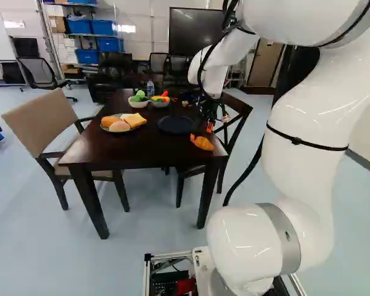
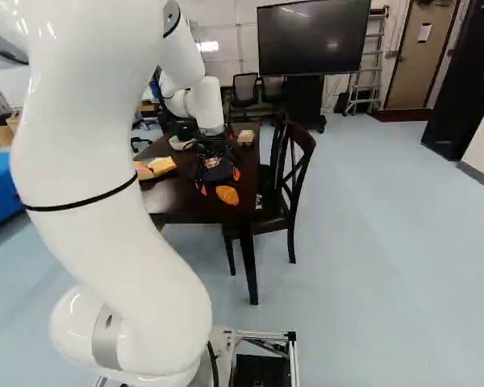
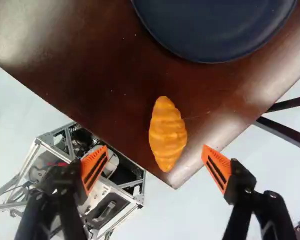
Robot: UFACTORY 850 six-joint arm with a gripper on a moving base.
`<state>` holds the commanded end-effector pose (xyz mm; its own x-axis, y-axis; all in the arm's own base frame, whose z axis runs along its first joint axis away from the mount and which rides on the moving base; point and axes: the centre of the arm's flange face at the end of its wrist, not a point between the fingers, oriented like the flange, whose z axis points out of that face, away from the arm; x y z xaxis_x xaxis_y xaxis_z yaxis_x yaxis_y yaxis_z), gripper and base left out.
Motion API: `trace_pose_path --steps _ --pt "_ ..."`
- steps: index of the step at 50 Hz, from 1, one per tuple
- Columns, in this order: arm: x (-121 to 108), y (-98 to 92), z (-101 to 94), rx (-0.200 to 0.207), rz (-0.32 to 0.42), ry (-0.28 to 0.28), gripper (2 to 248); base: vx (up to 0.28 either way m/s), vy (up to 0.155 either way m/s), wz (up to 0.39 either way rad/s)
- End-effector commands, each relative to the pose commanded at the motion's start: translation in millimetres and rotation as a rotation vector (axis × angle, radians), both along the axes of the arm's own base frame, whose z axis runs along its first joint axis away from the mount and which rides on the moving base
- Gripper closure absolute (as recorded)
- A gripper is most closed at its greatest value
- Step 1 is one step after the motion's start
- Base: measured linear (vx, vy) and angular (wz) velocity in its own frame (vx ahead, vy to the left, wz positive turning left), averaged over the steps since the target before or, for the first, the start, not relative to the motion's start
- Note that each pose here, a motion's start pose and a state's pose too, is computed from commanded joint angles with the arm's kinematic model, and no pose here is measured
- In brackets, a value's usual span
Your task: Move the croissant to the empty plate
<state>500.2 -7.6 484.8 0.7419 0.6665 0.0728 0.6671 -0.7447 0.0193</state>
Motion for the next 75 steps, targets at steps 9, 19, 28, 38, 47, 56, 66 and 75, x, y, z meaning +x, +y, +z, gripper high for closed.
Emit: trace_pose_path --steps 9,19,28,38,47,56,66,75 --pt "4.5 -0.1 -10.4 0.0 0.0 0.02 3 0.0 0.0 0.0" --pt "10.7 -0.2 -25.4 0.001 0.0 0.048 3 0.0 0.0 0.0" --pt "16.4 -0.4 -39.4 0.002 0.0 0.073 3 0.0 0.0 0.0" --pt "18.3 -0.4 -44.1 0.002 0.0 0.081 3 0.0 0.0 0.0" --pt "18.3 -0.4 -44.1 0.002 0.0 0.081 3 0.0 0.0 0.0" --pt "18.3 -0.4 -44.1 0.002 0.0 0.081 3 0.0 0.0 0.0" --pt "18.3 -0.4 -44.1 0.002 0.0 0.081 3 0.0 0.0 0.0" --pt "18.3 -0.4 -44.1 0.002 0.0 0.081 3 0.0 0.0 0.0"
